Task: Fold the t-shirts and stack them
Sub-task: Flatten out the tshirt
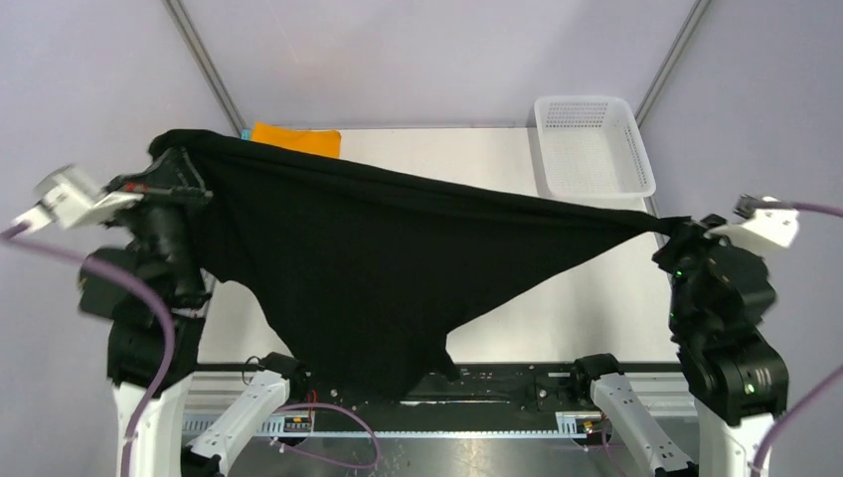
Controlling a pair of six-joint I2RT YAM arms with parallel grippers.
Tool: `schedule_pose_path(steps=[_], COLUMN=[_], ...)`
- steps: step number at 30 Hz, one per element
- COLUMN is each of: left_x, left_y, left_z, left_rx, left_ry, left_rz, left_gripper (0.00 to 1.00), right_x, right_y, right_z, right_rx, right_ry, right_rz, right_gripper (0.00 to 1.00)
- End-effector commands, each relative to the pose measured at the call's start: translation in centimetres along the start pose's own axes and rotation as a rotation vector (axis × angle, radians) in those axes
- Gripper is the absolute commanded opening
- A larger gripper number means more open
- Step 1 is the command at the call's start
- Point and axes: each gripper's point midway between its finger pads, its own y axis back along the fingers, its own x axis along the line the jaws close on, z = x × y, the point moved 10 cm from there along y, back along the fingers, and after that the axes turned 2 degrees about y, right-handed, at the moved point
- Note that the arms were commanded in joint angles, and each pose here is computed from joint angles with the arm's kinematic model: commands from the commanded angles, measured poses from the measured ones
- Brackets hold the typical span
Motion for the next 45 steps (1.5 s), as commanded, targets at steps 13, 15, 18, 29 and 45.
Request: schedule_pose_path(steps=[13, 15, 18, 29, 45], left_x=[1.1, 1.1, 0.8, -4.1, -3.1], left_y=[2.2, 2.7, 3.0, -9.9, -24.2], left_z=[0.5, 1.1, 1.9, -7.4, -41.0], left_rx=[-0.019, -0.027, -0.041, 0.163, 0.841], left_ry=[0.018, 0.032, 0.047, -0.135, -0.274], left_rz=[-0.029, -0.054, -0.079, 0.01, 0.02], left_gripper=[0.0, 0.0, 0.0, 0.0, 0.89], right_x=[-2.1, -2.6, -3.0, -0.8, 2.4], right_y=[2.6, 3.3, 4.1, -0.3, -14.7], right_z=[-2.3, -2.2, -2.1, -5.6, -22.7], right_rx=[0.024, 0.008, -0.008, 0.17, 0.915], right_ry=[-0.026, -0.039, -0.053, 0.024, 0.164], right_rz=[0.007, 0.009, 0.013, -0.042, -0.262], right_gripper=[0.0, 0.0, 0.0, 0.0, 0.99])
